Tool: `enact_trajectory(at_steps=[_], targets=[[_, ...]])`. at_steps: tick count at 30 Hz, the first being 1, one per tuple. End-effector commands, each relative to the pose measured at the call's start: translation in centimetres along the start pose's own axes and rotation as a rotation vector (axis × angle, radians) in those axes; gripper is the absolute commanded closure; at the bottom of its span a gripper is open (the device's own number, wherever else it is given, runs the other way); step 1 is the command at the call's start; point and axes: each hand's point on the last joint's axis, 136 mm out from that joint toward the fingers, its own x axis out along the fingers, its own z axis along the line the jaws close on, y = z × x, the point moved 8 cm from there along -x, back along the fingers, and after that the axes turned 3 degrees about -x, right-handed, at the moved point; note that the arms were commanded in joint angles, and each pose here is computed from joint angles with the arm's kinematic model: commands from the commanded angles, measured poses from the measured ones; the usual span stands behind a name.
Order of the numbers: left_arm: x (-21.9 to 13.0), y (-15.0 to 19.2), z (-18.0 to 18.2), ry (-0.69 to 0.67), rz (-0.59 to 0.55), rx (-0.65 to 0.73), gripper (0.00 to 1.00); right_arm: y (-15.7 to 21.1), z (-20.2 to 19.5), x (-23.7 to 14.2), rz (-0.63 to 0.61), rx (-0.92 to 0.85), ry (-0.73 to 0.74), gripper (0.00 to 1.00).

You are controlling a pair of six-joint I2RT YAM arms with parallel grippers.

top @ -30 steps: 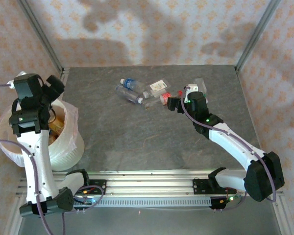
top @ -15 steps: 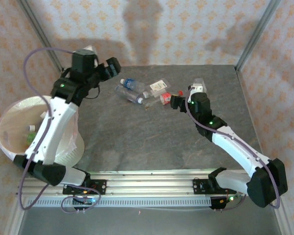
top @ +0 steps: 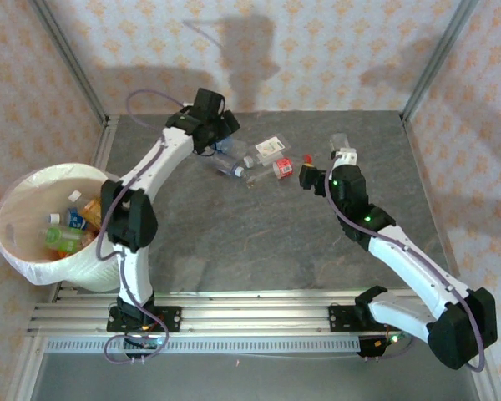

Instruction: Put the plastic bottles in the bin

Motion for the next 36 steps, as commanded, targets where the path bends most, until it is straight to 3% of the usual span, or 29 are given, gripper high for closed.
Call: enact_trajectory(at_steps=[1, 10, 26, 36], targets=[[2.4, -0.5, 1.4, -0.081, -0.007, -0.112, 0.03, 0.4, -0.6, -0.6, 0.025, 0.009, 0.045, 0.01], [8.9, -0.1, 5.3, -0.150, -0.038, -0.253, 0.08, 0.1, -0.7, -0.9, 0.041, -0.001, 0.055, 0.01], [11.0, 1.7, 9.0, -0.252, -0.034, -0.256, 0.22, 0.1, -0.8, -1.0, 0.046, -0.005, 0.066, 0.01], [12.7, 1.9, 10.1, -0.294, 0.027, -0.148, 0.26, 0.7, -0.9, -0.7, 0.057, -0.011, 0.071, 0.01]])
